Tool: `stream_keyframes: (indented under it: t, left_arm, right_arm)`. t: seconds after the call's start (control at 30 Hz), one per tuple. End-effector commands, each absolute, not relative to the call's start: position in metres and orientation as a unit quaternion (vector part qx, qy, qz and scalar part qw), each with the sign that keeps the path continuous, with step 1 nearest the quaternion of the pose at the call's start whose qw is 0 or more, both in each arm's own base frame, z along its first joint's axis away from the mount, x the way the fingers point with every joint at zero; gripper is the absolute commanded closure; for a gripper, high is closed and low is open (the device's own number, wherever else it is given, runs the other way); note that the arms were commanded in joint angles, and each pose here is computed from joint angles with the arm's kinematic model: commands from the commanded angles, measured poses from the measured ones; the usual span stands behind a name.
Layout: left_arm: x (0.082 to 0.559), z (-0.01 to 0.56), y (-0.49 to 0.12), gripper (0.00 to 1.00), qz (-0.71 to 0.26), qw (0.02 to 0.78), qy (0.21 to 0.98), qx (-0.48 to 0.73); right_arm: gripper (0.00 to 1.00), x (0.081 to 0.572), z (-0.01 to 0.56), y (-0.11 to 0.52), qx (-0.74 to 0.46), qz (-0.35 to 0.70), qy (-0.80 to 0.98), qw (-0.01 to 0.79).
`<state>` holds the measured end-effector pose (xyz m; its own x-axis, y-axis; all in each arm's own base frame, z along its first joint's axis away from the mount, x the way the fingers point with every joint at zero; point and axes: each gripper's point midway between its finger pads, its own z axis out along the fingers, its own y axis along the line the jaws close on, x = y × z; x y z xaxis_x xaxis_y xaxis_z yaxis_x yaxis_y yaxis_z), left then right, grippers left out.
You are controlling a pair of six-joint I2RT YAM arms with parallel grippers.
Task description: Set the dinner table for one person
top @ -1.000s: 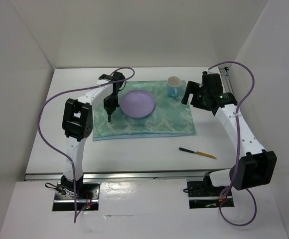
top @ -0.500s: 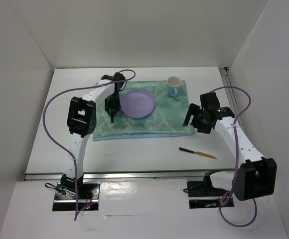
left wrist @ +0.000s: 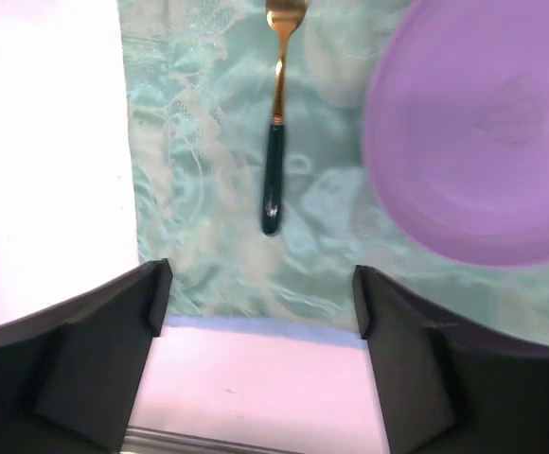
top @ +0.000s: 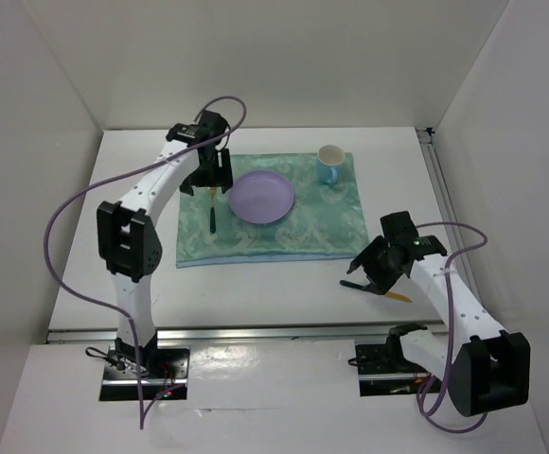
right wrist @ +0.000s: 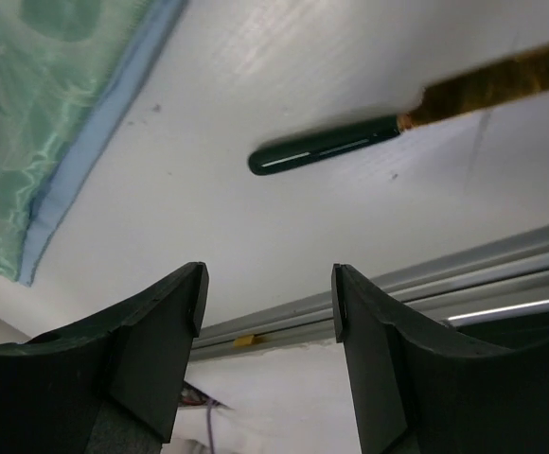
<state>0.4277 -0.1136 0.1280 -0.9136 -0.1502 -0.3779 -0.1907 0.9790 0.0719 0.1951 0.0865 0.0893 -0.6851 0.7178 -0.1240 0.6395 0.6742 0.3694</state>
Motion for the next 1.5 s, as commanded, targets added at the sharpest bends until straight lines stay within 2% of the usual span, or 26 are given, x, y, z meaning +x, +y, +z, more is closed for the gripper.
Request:
stream_keyframes:
  t: [0.0, 0.1, 0.27, 0.53, 0.83, 0.9, 0.93, 1.0, 1.1, 1.13, 1.23, 1.3, 1.4, 1.47]
  left_arm:
    - [0.400, 0.185, -0.123, 0.00, 0.040, 0.236, 0.966, -0.095]
    - [0.381, 0.215, -0.137, 0.00, -0.007, 0.269, 0.959, -0.087]
    - [0.359, 0.233, -0.155, 0.00, -0.063, 0.296, 0.950, -0.075]
    - [0.350, 0.230, -0.139, 0.00, -0.018, 0.300, 0.952, -0.066]
    - [0.349, 0.233, -0.146, 0.00, -0.041, 0.304, 0.950, -0.053]
    - [0.349, 0.233, -0.146, 0.00, -0.041, 0.304, 0.950, -0.053]
    - [0.349, 0.233, -0.144, 0.00, -0.037, 0.306, 0.950, -0.054]
    - [0.350, 0.230, -0.144, 0.00, -0.033, 0.302, 0.951, -0.050]
    - [0.349, 0.229, -0.142, 0.00, -0.027, 0.300, 0.952, -0.050]
    - [0.349, 0.229, -0.142, 0.00, -0.027, 0.300, 0.952, -0.050]
    - [0.349, 0.229, -0.142, 0.00, -0.027, 0.300, 0.952, -0.050]
    - [0.349, 0.229, -0.142, 0.00, -0.027, 0.300, 0.952, -0.050]
    - [0.350, 0.232, -0.142, 0.00, -0.028, 0.304, 0.951, -0.046]
    - [0.350, 0.231, -0.142, 0.00, -0.025, 0.300, 0.953, -0.045]
  right_arm:
    - [0.33, 0.189, 0.083, 0.097, 0.461, 0.167, 0.866, 0.094]
    - [0.31, 0.196, 0.079, 0.098, 0.494, 0.165, 0.849, 0.088]
    - [0.31, 0.203, 0.060, 0.090, 0.544, 0.128, 0.826, 0.076]
    - [0.33, 0.200, 0.033, 0.080, 0.603, 0.092, 0.790, 0.062]
    - [0.33, 0.203, 0.006, 0.073, 0.637, 0.041, 0.768, 0.043]
    - [0.39, 0.200, 0.000, 0.069, 0.642, 0.024, 0.765, 0.041]
    - [0.46, 0.204, 0.000, 0.067, 0.646, 0.020, 0.761, 0.046]
    - [0.53, 0.199, -0.007, 0.064, 0.652, 0.002, 0.758, 0.037]
    - [0.71, 0.195, -0.010, 0.059, 0.655, -0.012, 0.755, 0.035]
    - [0.81, 0.193, -0.010, 0.057, 0.655, -0.020, 0.755, 0.035]
    - [0.95, 0.196, 0.001, 0.048, 0.654, -0.034, 0.753, 0.056]
    - [1.00, 0.199, 0.010, 0.041, 0.642, -0.042, 0.762, 0.078]
    - [1.00, 0.208, 0.038, 0.020, 0.611, -0.080, 0.777, 0.128]
    - [1.00, 0.242, 0.073, 0.017, 0.542, -0.054, 0.818, 0.185]
